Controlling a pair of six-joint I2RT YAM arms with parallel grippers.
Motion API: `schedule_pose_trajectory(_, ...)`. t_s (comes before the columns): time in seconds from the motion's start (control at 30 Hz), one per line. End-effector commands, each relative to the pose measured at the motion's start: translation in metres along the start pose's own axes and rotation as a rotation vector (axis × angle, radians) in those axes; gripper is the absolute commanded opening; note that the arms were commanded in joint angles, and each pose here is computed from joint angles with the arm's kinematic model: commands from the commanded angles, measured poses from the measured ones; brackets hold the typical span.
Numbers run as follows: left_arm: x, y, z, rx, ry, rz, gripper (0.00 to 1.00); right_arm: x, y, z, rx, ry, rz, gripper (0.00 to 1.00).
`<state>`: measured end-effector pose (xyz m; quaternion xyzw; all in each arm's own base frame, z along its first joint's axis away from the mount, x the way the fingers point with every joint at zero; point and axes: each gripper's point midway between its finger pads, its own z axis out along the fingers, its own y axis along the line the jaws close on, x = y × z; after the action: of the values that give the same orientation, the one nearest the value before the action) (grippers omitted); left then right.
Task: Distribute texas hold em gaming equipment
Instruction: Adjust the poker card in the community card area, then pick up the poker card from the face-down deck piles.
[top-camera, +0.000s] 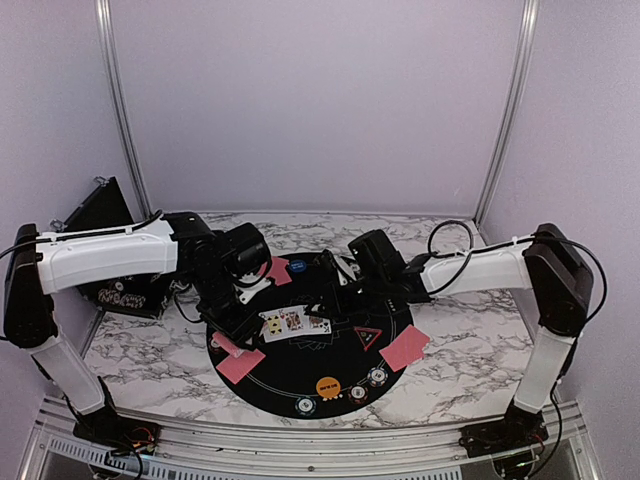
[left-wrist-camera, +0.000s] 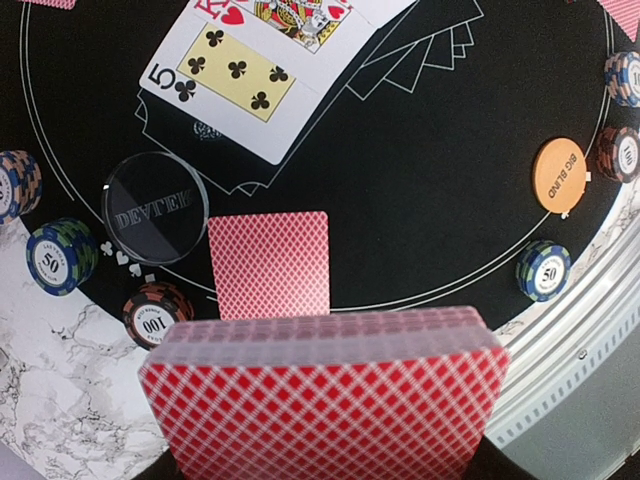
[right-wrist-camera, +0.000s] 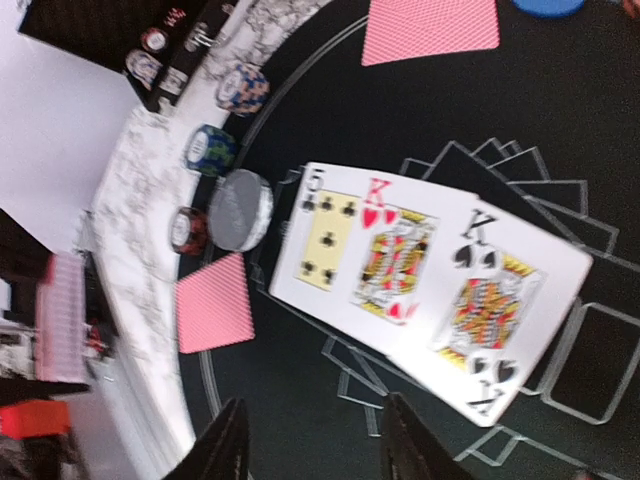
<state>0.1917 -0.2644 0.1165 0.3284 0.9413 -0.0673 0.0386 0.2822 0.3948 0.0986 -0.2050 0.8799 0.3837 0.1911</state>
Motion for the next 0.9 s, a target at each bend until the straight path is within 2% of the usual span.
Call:
schedule_pose_trajectory(0.0,-0.007,-0.005,-0.008,0.014,-0.016,0.022,0.59,-0.013,0.054,-0.011,-0.313,-0.021,0.069,0.49)
schedule_pose_trajectory(0.13,-0.008,-0.006,-0.008,0.015,-0.018,0.024,0.59,-0.010,0.067,-0.009,-0.423,0.006,0.116,0.58)
schedule_pose_trajectory(0.27,-0.009,-0.006,-0.008,0.014,-0.018,0.021,0.59,-0.007,0.077,-0.006,-0.501,0.027,0.150,0.62)
schedule_pose_trajectory(0.87,-0.008,-0.006,-0.008,0.013,-0.016,0.024,0.59,0.002,0.114,0.015,-0.645,0.095,0.196,0.66)
